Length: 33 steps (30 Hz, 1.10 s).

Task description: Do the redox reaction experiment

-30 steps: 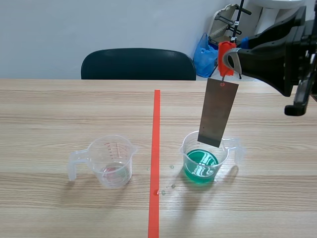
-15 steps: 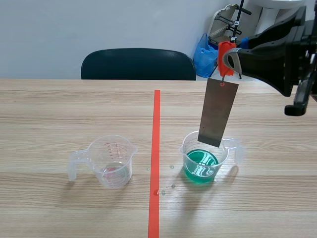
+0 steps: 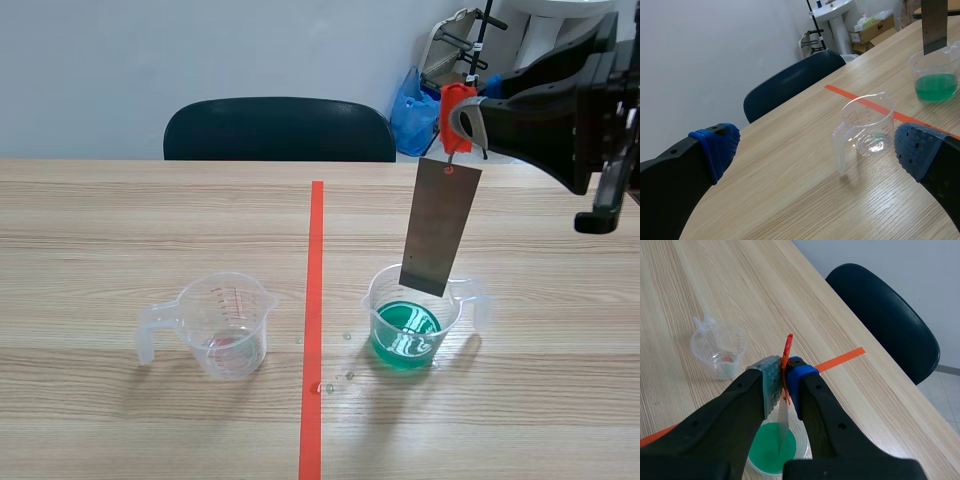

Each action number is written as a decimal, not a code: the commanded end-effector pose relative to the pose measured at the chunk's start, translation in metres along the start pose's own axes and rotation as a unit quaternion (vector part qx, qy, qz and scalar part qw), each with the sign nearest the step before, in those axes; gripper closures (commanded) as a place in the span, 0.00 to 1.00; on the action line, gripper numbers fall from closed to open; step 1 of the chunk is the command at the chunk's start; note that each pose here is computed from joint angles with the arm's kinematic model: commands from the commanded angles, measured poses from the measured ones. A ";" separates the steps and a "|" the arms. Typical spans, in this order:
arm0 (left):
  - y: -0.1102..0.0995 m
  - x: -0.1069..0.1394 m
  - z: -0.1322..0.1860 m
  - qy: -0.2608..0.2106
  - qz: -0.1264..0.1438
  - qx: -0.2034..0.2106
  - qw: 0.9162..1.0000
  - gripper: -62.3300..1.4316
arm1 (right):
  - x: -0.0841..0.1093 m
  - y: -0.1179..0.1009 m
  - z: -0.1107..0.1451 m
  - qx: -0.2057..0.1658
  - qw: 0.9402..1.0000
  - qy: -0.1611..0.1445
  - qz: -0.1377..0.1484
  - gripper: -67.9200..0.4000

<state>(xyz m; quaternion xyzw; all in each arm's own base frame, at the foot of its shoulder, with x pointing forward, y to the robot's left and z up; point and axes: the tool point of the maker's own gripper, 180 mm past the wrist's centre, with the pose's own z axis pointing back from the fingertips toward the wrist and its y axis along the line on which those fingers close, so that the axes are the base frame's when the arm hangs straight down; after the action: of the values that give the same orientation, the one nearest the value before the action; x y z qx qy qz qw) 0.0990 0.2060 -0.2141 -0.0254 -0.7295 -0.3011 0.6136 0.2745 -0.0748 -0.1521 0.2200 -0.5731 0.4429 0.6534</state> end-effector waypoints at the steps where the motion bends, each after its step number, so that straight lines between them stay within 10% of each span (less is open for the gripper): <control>1: 0.004 0.007 -0.003 -0.014 -0.006 0.004 1.000 0.00 | 0.014 -0.003 0.002 -0.002 1.000 -0.016 0.012 0.98; 20: 0.013 0.010 -0.005 -0.024 0.002 0.017 1.000 0.00 | 0.014 -0.003 0.002 -0.002 1.000 -0.016 0.012 0.98; 28: 0.006 0.012 -0.018 -0.037 0.061 -0.078 0.994 0.67 | 0.014 -0.003 0.002 -0.002 1.000 -0.016 0.012 0.98; 33: -0.009 0.011 -0.042 -0.034 0.158 -0.191 0.968 0.92 | 0.014 -0.003 0.002 -0.002 1.000 -0.016 0.012 0.98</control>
<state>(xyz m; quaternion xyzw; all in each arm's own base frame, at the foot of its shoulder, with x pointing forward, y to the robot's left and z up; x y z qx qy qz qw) 0.1213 0.1833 -0.2126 -0.2547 -0.6550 -0.3299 0.6303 0.2745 -0.0748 -0.1520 0.2202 -0.5732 0.4428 0.6533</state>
